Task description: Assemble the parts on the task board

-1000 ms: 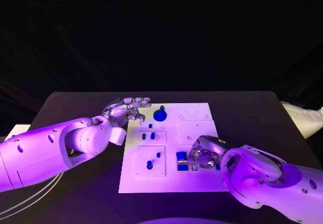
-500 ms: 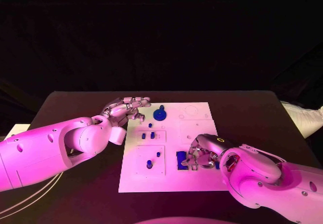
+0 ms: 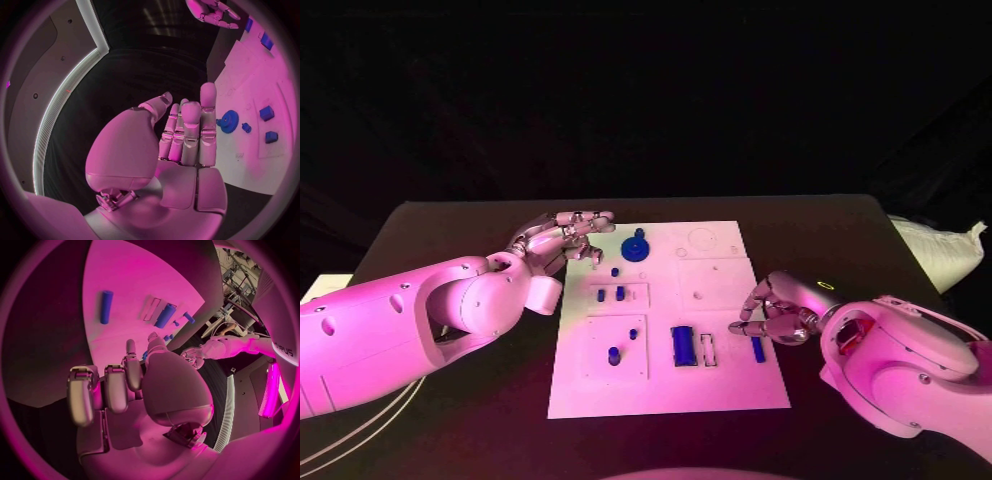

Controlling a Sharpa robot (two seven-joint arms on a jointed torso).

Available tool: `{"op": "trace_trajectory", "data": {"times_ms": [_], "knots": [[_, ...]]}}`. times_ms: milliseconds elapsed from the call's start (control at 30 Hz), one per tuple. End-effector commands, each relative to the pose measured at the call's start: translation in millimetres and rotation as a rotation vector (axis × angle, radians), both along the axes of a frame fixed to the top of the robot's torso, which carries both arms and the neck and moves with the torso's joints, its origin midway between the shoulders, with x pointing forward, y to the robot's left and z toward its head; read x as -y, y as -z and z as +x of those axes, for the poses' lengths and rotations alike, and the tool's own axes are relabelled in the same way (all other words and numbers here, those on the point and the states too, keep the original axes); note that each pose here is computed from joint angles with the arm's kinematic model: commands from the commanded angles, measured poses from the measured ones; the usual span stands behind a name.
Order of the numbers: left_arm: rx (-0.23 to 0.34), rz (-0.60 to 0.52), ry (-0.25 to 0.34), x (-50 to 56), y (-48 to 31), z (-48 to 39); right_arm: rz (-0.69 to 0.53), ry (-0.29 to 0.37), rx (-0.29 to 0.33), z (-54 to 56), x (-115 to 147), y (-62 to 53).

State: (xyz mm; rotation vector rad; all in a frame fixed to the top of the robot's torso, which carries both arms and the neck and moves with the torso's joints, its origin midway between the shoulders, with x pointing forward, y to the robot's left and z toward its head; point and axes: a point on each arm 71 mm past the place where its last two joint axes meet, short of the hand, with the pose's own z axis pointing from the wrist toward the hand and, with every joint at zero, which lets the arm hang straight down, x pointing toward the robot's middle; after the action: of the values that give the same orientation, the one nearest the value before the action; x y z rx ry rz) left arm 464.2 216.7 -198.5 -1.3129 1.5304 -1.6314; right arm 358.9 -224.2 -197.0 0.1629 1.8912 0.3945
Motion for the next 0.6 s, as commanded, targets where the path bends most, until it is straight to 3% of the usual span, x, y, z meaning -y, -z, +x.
{"op": "trace_trajectory", "data": {"times_ms": [33,233,600], "knots": [[0.01,-0.01,0.019,3.0,-1.6,-1.3,-0.039,-0.007,-0.027,-0.8,9,1.0],[0.013,-0.01,0.016,2.9,-2.0,-1.6,-0.115,0.011,-0.013,1.5,25,3.8],[0.014,-0.01,0.014,1.7,-2.0,-1.4,-0.189,0.006,-0.054,0.2,30,21.5]]}}
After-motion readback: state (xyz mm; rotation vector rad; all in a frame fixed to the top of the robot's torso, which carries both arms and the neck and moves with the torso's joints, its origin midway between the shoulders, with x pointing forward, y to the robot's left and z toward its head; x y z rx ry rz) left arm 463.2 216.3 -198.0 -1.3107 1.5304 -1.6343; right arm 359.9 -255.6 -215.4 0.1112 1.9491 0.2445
